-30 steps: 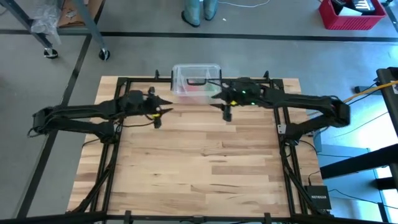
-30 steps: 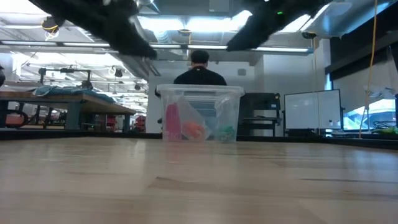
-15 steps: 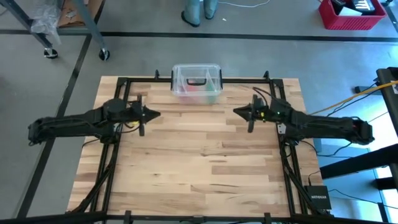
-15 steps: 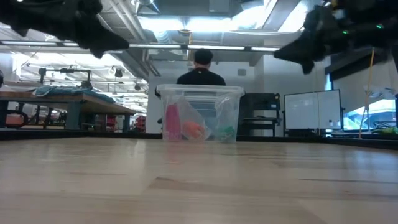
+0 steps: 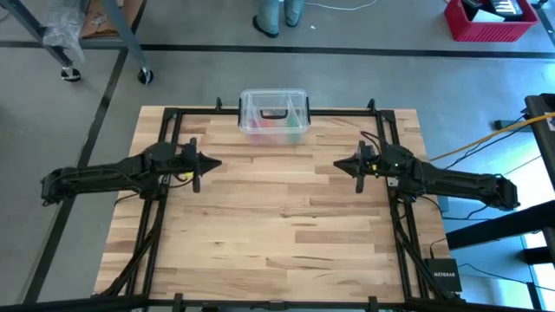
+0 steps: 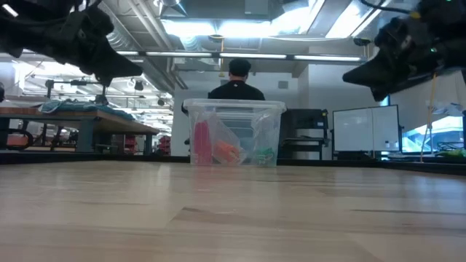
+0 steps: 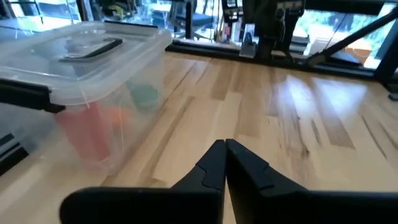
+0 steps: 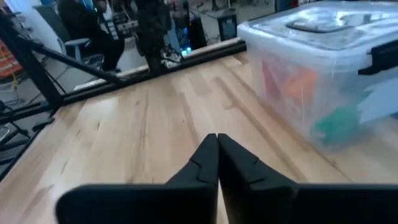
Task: Roll bandage
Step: Return to Home Position
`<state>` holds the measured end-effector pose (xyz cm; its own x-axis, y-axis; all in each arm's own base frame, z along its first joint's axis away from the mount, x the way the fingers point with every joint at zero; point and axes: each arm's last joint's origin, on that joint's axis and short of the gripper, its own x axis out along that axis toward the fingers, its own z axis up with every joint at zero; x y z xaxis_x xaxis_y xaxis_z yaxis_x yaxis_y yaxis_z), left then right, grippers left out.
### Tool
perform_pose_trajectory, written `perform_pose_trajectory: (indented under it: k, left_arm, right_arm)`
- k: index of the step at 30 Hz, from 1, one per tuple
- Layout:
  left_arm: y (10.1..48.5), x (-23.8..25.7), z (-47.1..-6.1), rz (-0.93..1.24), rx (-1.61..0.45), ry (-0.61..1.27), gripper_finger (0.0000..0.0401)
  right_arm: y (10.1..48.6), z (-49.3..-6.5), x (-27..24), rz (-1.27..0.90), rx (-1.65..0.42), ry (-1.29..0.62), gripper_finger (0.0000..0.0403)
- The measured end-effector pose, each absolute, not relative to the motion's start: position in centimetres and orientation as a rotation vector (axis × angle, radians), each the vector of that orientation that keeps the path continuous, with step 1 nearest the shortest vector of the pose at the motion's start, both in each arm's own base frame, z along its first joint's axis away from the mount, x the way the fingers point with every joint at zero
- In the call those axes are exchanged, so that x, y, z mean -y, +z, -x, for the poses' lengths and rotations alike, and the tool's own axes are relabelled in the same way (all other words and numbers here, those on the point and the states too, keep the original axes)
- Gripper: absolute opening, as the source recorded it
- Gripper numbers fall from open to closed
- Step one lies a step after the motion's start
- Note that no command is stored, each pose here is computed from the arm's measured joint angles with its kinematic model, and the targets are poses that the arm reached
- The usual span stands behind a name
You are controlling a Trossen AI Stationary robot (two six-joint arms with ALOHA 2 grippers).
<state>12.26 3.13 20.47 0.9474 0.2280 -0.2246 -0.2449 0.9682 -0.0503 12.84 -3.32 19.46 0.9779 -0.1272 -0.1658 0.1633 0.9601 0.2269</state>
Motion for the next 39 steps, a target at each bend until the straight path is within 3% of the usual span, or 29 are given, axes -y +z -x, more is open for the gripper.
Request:
perform_pose_trajectory:
  k: [17,39]
  left_arm:
    - [17.5,-2.6,-9.8,0.141,-0.076,0.293,0.0001]
    - [17.2,-2.5,-9.1,0.146,-0.023,0.32,0.0002]
  right_arm:
    - [16.2,-10.8,3.0,-0.284,-0.045,-0.234,0.002]
    - [16.8,-9.6,2.5,-0.259,0.034,-0.177,0.0021]
